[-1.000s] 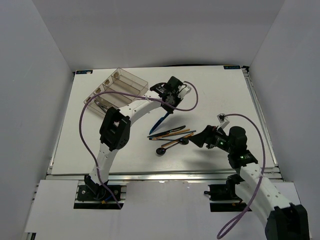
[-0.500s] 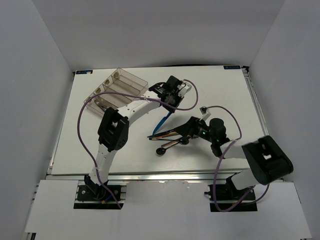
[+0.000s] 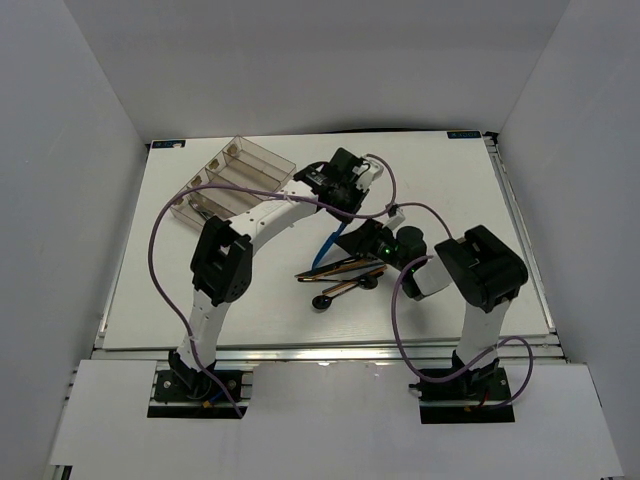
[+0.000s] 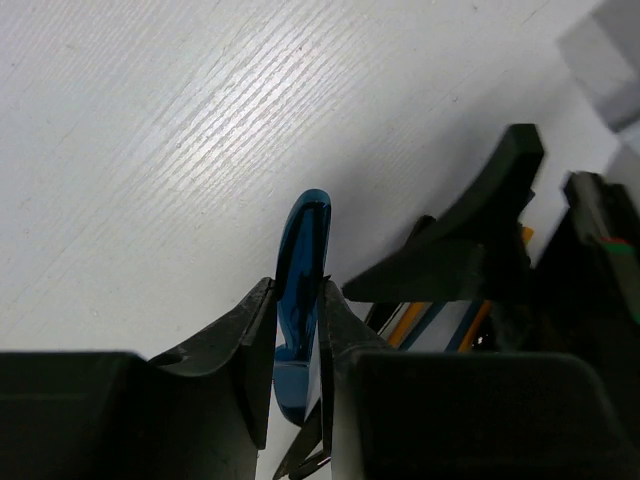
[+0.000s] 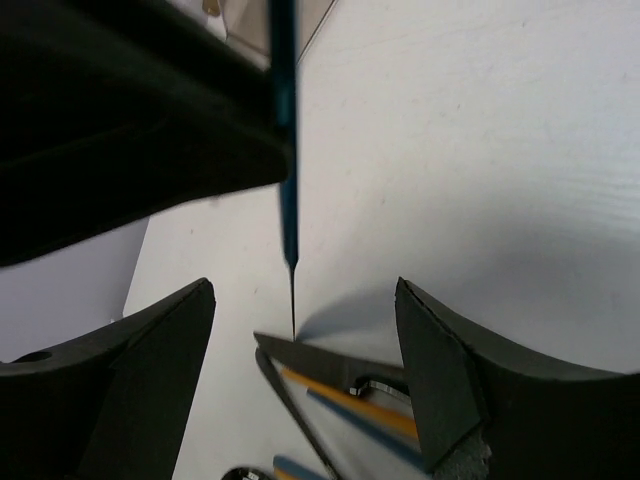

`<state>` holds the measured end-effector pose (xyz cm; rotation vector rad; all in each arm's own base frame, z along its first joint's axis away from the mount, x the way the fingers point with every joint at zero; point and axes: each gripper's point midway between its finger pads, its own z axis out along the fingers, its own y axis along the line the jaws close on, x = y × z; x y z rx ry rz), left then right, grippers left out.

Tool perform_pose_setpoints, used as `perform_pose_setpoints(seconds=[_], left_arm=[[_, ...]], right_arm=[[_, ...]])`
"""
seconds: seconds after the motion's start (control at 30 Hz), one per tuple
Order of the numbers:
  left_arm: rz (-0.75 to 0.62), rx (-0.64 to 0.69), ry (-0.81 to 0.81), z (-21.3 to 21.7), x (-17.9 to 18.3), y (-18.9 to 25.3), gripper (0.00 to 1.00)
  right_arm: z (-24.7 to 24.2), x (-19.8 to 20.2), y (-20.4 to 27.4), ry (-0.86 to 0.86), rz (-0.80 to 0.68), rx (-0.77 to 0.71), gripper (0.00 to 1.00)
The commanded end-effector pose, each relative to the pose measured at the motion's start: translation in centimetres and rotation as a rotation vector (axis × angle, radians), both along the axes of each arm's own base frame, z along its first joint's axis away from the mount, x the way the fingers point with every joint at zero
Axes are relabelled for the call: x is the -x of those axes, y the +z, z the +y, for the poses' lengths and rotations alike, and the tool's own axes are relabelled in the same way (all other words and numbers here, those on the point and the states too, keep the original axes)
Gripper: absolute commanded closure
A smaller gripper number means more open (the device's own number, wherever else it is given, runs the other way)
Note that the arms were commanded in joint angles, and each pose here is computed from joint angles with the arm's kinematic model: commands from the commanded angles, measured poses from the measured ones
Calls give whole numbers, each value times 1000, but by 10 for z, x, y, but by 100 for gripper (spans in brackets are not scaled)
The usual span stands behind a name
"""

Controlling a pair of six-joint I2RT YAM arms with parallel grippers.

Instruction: Sort the eating utensils into containers

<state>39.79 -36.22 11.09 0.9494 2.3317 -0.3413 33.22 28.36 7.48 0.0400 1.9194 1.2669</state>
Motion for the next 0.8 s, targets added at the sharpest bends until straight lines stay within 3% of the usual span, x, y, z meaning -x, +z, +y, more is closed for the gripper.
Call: perform_pose_setpoints(seconds=[0.0, 0.13, 0.23, 0.27, 0.33, 0.37, 0.47, 0.57, 0.63, 0.67, 0.77], left_arm=[[-83, 137, -6, -8, -1, 64, 100], [-60, 162, 3, -10, 3, 64, 100], [-58, 155, 6, -8, 4, 61, 100], [-61, 156, 7, -8, 4, 62, 100], [-66, 162, 14, -8, 2, 65, 100], [-77, 165, 22, -8, 0, 68, 100], [-93, 180, 34, -10, -3, 76, 100], [-123, 199, 78, -8, -10, 91, 100], [-156, 236, 115, -8, -13, 110, 87], [-162, 256, 124, -8, -12, 116, 68], [-227, 358, 148, -3, -5, 160, 41]], right_arm=[[12, -28, 43, -36, -141, -104, 23], [22, -42, 46, -25, -153, -110, 28], [31, -49, 49, 1, -169, -106, 38], [32, -49, 50, 7, -173, -109, 52], [35, -51, 49, 17, -177, -115, 68], [35, -50, 51, 17, -181, -124, 81], [31, -44, 56, 11, -201, -151, 98], [27, -36, 64, 13, -217, -163, 100], [26, -30, 81, 27, -241, -184, 100], [27, -24, 84, 56, -238, -186, 100], [31, -4, 103, 146, -233, -191, 100]])
